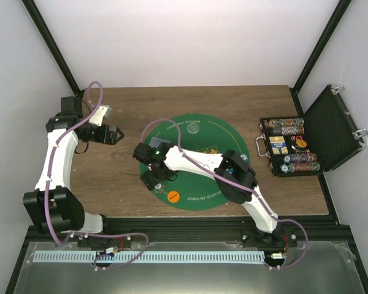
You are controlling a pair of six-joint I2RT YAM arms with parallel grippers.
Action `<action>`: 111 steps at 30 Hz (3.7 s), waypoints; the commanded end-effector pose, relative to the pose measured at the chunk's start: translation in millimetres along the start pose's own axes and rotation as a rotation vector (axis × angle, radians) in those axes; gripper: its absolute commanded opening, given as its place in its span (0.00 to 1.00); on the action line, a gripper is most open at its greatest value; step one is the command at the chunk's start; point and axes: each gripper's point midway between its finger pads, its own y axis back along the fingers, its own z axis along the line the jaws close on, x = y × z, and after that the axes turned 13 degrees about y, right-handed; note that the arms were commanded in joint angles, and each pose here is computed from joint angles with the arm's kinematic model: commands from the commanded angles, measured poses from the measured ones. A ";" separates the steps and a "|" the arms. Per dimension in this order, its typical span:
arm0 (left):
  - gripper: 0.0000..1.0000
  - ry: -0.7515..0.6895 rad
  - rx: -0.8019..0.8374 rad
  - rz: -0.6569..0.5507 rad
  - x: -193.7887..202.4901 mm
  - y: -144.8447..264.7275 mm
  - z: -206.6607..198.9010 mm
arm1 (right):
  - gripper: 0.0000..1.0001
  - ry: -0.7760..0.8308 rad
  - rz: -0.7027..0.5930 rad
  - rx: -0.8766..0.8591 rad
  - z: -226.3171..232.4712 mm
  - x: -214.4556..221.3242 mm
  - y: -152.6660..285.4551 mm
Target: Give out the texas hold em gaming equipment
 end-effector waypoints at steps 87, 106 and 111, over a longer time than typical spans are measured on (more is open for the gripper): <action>1.00 -1.178 0.431 0.362 19.2 -155.2 -77.0 | 1.00 -0.138 -0.519 -0.033 -177.0 28.3 187.3; 1.00 -1.280 0.404 0.407 23.1 -228.0 -65.0 | 1.00 -0.135 -0.453 -0.046 -180.9 30.1 158.0; 1.00 -1.269 0.407 0.429 29.0 -235.3 -62.4 | 1.00 -0.135 -0.444 -0.057 -181.0 28.5 153.8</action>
